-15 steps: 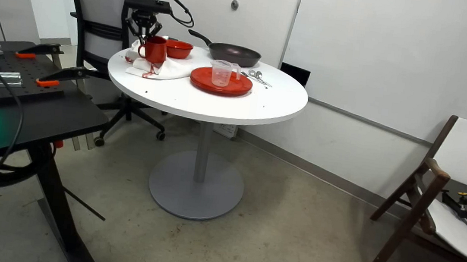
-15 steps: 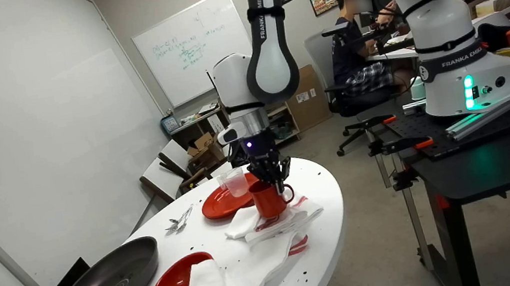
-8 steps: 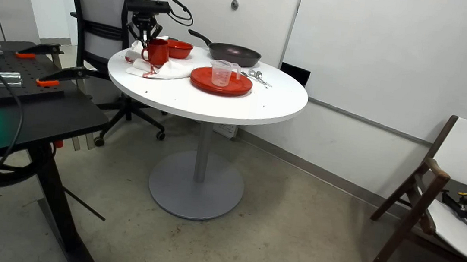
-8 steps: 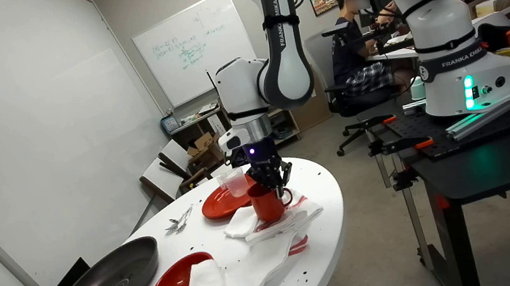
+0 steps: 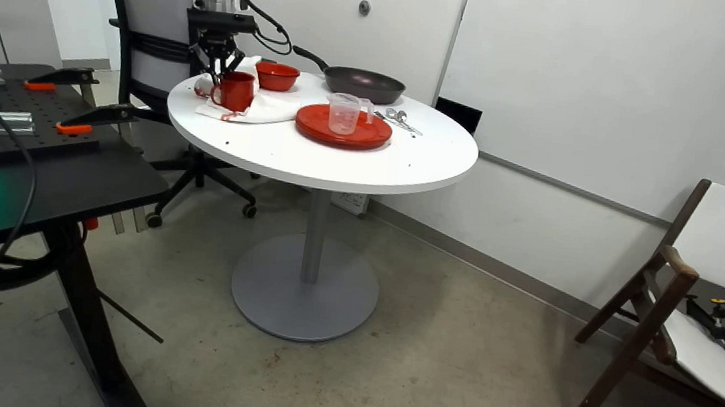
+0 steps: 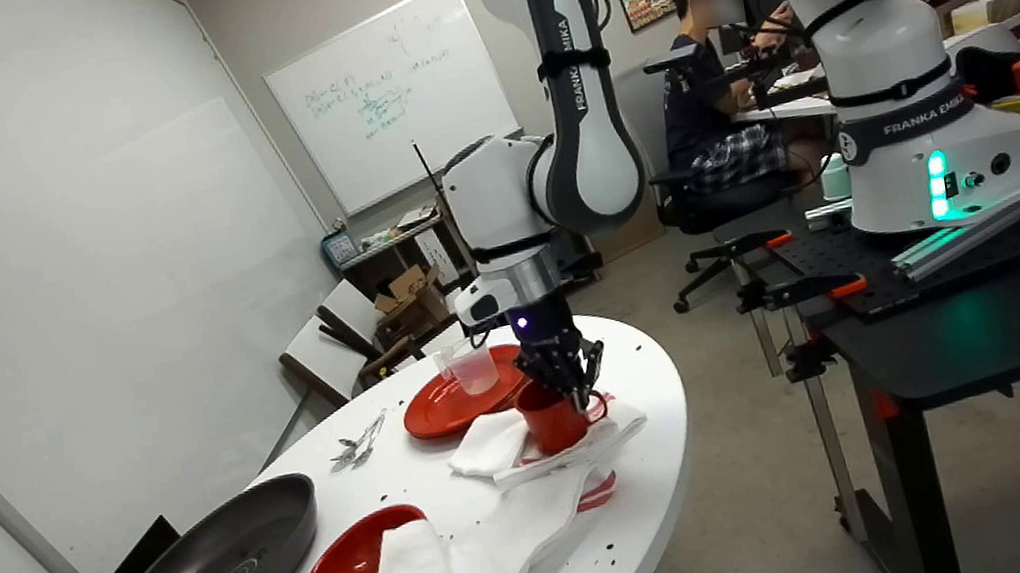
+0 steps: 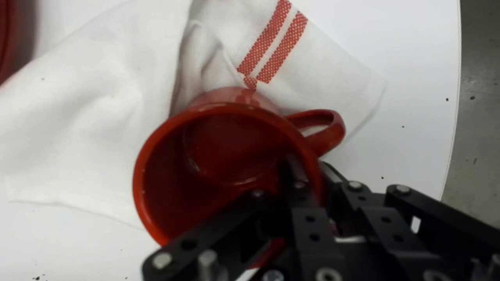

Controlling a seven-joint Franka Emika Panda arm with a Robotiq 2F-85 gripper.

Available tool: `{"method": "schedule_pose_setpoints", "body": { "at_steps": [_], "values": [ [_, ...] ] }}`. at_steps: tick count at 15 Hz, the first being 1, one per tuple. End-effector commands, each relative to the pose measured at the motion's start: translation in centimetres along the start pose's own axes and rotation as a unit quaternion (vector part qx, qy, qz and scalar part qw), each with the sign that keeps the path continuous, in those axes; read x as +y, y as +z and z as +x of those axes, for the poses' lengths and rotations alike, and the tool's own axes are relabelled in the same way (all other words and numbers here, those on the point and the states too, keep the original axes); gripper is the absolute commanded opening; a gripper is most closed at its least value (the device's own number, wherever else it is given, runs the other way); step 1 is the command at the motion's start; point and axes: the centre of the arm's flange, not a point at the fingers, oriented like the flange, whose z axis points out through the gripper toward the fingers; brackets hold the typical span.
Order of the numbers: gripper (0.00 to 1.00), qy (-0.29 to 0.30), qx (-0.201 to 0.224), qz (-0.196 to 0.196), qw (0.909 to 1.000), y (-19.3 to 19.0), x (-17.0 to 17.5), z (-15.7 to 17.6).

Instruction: Put the red mug on top of the red and white towel on the right

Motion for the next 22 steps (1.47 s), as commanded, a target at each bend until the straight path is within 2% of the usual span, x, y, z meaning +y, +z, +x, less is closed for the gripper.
{"method": "schedule_pose_setpoints", "body": {
  "at_steps": [1,4,5,7,15,18,22],
  "values": [
    [0.02,0.007,-0.003,0.001,1.0,0.8,0.1,0.7],
    [0.04,0.009,-0.004,-0.001,1.0,0.7,0.2,0.7],
    [0.32,0.009,-0.004,0.0,1.0,0.7,0.2,0.7],
    [0.4,0.011,-0.001,0.0,0.9999,0.7,0.2,0.7],
    [0.98,0.016,0.006,0.004,0.9998,0.3,0.3,0.7],
    [1.0,0.023,0.019,-0.001,0.9996,-1.1,0.6,0.6],
    [1.0,0.043,0.051,-0.016,0.9976,-5.1,1.4,-0.5]
  ]
}}
